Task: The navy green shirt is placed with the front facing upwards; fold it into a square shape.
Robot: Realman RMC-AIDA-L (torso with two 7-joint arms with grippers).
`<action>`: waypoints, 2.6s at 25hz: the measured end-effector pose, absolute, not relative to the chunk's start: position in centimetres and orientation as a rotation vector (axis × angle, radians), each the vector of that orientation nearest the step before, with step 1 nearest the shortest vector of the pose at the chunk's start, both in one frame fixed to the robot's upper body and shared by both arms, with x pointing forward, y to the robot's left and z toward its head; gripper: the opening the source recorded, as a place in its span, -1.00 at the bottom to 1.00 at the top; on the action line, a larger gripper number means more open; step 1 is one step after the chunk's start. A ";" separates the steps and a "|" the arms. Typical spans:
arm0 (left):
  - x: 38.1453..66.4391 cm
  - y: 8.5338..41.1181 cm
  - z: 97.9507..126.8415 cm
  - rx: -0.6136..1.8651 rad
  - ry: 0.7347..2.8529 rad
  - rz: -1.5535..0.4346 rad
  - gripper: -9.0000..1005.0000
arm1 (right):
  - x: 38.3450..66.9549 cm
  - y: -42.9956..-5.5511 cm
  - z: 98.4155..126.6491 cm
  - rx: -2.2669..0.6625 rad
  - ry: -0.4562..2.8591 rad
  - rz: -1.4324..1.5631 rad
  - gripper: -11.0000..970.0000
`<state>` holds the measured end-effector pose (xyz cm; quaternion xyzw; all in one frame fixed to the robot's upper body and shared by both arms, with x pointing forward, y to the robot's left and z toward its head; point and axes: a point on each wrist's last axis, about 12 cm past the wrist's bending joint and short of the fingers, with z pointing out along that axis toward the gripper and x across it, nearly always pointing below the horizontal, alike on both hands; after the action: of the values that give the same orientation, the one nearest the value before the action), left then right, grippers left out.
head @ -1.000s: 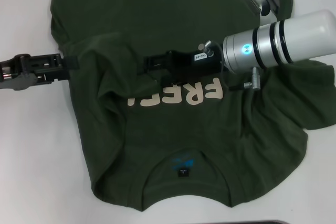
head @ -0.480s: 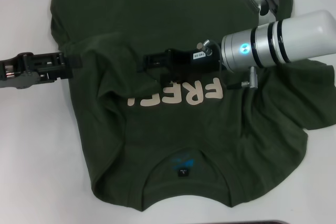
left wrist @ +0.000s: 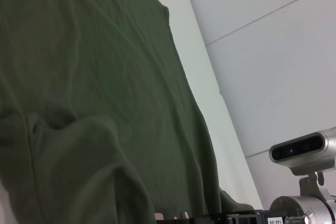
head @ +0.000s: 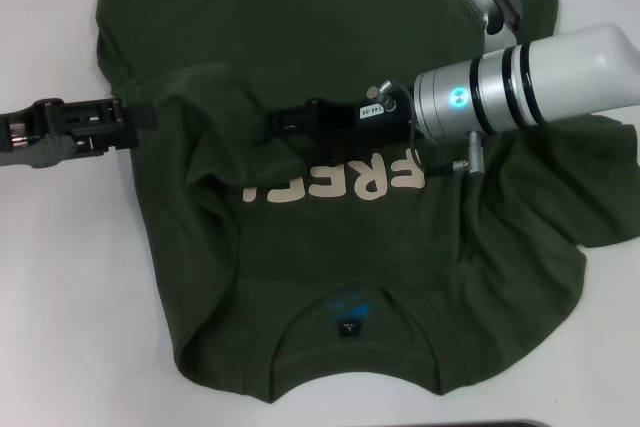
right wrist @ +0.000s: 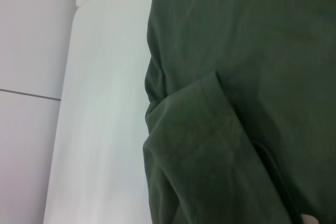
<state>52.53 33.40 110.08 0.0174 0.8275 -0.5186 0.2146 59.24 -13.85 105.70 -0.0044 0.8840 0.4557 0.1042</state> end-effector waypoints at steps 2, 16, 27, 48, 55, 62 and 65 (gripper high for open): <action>52.5 33.4 110.1 0.048 2.295 -1.438 0.38 | 59.2 -13.8 105.7 -0.013 2.608 1.345 0.87; 52.5 33.3 110.1 0.052 2.293 -1.439 0.38 | 59.1 -14.1 105.4 0.008 2.617 1.338 0.34; 52.5 33.3 110.1 0.054 2.293 -1.439 0.38 | 59.1 -14.1 105.5 -0.011 2.620 1.335 -0.59; 52.5 33.3 110.1 0.053 2.291 -1.438 0.38 | 59.4 -16.5 106.7 0.026 2.554 1.397 -0.90; 52.5 33.3 110.1 0.053 2.291 -1.439 0.38 | 59.3 -17.0 106.5 0.037 2.563 1.388 -0.90; 52.6 33.3 110.0 0.048 2.291 -1.432 0.38 | 59.1 -17.1 106.0 0.000 2.600 1.317 -0.89; 52.6 33.3 110.0 0.048 2.291 -1.433 0.38 | 59.2 -16.8 105.9 -0.026 2.610 1.291 -0.89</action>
<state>52.61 33.32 110.01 0.0173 0.8275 -0.5173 0.2176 59.19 -16.81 105.90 -0.0087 0.8905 0.4404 0.1144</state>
